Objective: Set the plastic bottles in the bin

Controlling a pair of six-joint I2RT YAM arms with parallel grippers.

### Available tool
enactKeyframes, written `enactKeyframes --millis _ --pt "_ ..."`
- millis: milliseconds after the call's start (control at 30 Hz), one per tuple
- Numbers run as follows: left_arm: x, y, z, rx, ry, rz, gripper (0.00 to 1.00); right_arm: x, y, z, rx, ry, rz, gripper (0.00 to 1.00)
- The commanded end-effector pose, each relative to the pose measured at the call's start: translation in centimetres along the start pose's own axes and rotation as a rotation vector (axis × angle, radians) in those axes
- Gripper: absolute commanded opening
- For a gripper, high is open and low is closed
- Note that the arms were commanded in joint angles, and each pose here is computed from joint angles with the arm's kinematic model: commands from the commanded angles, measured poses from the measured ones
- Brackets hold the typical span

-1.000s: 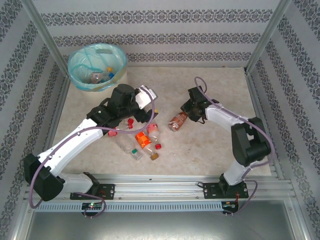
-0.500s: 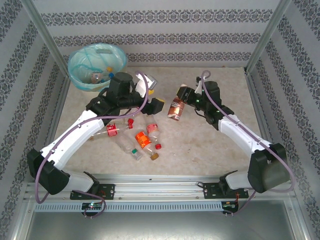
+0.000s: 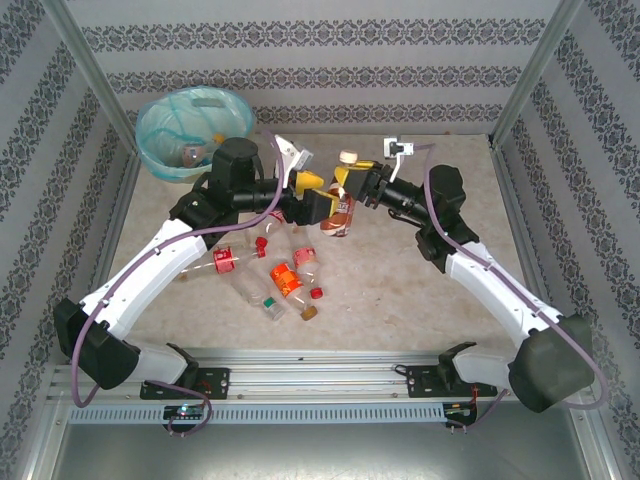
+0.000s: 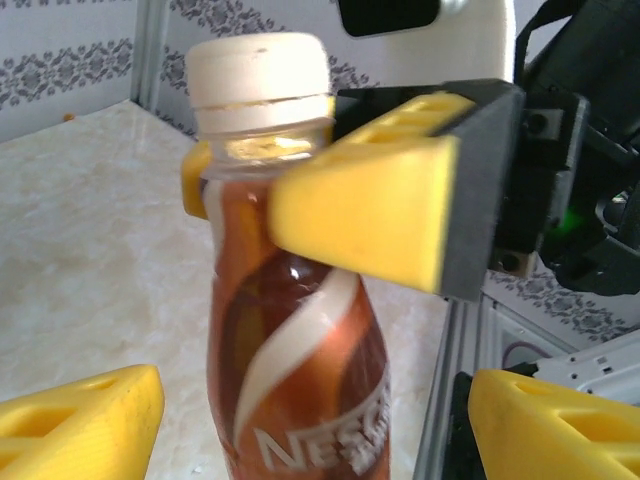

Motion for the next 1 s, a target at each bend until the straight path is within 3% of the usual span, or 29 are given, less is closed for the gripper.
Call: enactKeyframes --millis 0,433,667,833,967 --pt "0.4 -0.9 -0.9 -0.008 -0.036 0.077 0.80 0.2 3.1 -1.9 0.114 -0.054 -0.136 0.23" --pt "0.9 -2.8 -0.2 -0.009 -0.010 0.250 0.73 -0.1 5.2 -3.7 0.123 -0.110 -0.181 0.22" --pt "0.9 -2.7 0.3 -0.016 0.008 0.251 0.65 -0.6 5.7 -4.1 0.124 -0.118 -0.195 0.23" --pt "1.2 -3.0 0.1 -0.034 -0.013 0.256 0.58 -0.9 5.7 -3.8 0.121 -0.111 -0.196 0.28" --pt "1.6 -3.3 -0.1 -0.059 -0.040 0.251 0.54 -0.9 5.5 -3.8 0.122 -0.113 -0.177 0.40"
Point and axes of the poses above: each hand's point on the last joint's axis, 136 mm out from that joint toward the fingers, its own x axis back along the fingers, its own y axis along the line the jaws close on, z = x × y, the point moved 6 cm from there along x, back along the fingers, and after that the axes turned 13 degrees about x, right-handed, at the moved point
